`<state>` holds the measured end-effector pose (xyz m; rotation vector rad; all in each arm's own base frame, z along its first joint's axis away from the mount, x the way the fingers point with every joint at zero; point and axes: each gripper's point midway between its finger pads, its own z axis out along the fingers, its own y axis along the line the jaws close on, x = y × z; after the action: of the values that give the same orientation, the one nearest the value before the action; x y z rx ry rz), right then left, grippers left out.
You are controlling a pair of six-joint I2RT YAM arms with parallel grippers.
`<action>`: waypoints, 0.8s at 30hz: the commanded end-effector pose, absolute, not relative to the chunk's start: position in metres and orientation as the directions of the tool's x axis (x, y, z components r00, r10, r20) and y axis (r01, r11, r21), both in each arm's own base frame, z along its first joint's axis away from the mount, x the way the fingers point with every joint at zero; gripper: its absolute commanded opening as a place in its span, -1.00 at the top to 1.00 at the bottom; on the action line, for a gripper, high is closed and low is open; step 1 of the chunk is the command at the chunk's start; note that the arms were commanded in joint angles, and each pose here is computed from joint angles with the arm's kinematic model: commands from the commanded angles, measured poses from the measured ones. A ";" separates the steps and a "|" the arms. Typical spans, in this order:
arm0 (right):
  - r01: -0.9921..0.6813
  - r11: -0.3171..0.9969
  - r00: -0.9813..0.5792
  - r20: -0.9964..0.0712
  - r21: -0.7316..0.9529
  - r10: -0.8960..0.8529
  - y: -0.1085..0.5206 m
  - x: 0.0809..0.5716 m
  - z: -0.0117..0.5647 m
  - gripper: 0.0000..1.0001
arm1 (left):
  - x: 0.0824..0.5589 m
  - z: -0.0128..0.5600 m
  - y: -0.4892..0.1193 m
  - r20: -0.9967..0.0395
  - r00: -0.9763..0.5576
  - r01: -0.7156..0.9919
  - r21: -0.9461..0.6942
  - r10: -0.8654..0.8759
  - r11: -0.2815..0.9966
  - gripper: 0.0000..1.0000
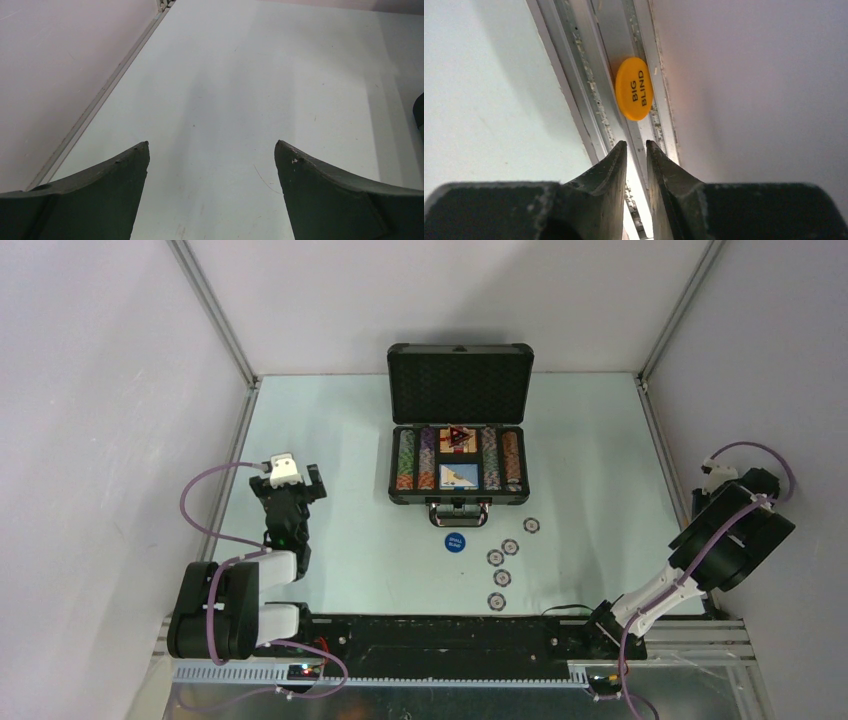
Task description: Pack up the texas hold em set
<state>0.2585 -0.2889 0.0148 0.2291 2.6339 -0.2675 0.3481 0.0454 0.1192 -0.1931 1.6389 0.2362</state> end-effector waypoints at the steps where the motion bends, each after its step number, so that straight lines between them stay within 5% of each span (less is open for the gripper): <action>1: 0.335 0.929 -0.780 -0.598 -0.155 0.182 -0.306 0.285 0.041 0.50 | 0.351 0.135 0.049 -1.000 -0.017 -0.280 0.012 0.007 0.960 -0.99; 13: 0.369 0.915 -0.796 -0.563 -0.161 0.222 -0.303 0.294 0.030 0.54 | 0.351 0.135 0.049 -1.000 -0.017 -0.281 0.012 0.007 0.960 -0.97; 17: 0.512 0.844 -0.742 -0.577 -0.159 0.342 -0.337 0.262 0.028 0.66 | 0.351 0.135 0.048 -1.000 -0.011 -0.280 -0.008 -0.012 0.960 -0.97; 24: 0.453 0.872 -0.769 -0.577 -0.188 0.275 -0.318 0.295 0.025 0.59 | 0.351 0.135 0.048 -1.000 -0.011 -0.281 -0.009 -0.013 0.960 -0.97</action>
<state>0.2835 -0.2907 0.0144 0.4333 2.5665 -0.3230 0.3483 0.0448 0.1191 -0.2068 1.6367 0.2234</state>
